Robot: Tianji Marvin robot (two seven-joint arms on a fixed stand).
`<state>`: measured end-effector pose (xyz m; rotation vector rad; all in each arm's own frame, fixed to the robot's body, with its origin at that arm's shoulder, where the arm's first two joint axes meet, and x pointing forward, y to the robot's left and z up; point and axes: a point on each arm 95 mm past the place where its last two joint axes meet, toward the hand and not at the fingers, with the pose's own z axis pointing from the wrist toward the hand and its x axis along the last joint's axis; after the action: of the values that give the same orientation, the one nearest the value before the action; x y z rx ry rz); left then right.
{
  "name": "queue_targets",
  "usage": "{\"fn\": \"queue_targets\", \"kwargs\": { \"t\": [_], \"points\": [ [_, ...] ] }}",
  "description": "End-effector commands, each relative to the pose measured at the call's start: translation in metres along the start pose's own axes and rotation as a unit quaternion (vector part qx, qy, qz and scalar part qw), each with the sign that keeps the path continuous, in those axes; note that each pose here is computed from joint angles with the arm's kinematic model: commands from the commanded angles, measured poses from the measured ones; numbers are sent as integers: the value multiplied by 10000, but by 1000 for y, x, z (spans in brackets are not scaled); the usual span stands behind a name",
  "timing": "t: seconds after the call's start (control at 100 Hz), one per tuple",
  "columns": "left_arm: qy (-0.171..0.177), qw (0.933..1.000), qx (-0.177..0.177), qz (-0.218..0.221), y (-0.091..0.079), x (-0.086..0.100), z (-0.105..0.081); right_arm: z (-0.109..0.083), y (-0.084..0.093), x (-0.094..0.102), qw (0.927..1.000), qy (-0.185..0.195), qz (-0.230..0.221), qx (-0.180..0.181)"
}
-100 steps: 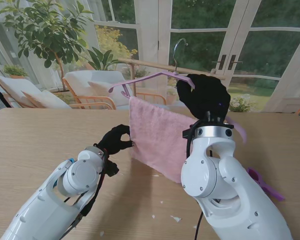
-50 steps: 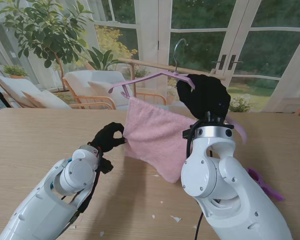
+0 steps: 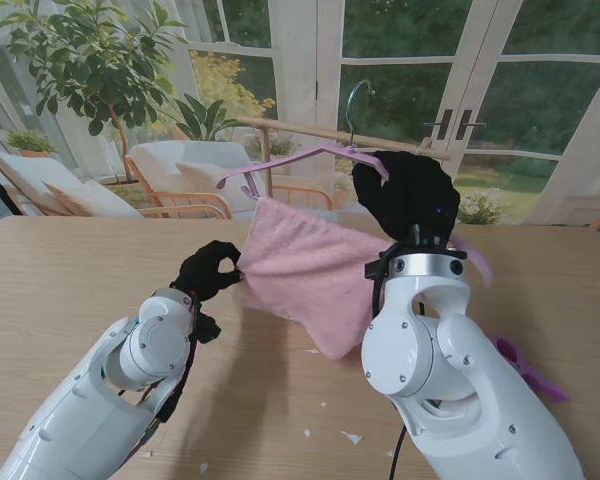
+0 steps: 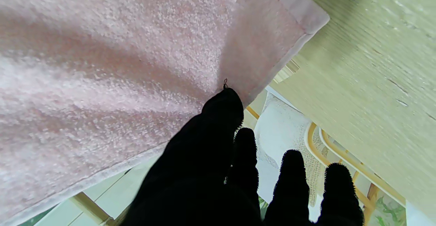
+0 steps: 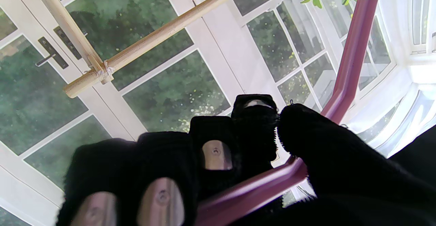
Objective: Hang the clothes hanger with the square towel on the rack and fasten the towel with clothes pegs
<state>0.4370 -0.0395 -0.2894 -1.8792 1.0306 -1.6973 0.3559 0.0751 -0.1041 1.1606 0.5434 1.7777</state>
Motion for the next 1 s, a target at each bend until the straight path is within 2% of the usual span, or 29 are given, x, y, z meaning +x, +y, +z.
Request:
{"fn": "queue_targets", "kwargs": {
  "t": [0.0,0.16,0.32,0.46,0.55,0.76,0.99],
  "points": [
    [-5,9999,-115,-103,3,3,-3,-1,1,4,10000,8,71,27],
    [-1,9993,-331,-164,4,8,-7,0,1,5,10000,23,62,24],
    [81,9989,-471,-21,-2,13,-14,0,1,4,10000,17,39,25],
    [190,9981,-467,352,-14,17,-23,0,0,2,10000,0,18,46],
    [253,9960,-392,767,-25,18,-29,0,0,-1,10000,-7,10,54],
    [109,9836,-125,1794,-50,9,-48,-4,-1,-6,9999,15,-15,112],
    [-294,9627,249,2678,-70,-23,-72,-6,-3,-12,9998,10,-87,164]
  ]
}}
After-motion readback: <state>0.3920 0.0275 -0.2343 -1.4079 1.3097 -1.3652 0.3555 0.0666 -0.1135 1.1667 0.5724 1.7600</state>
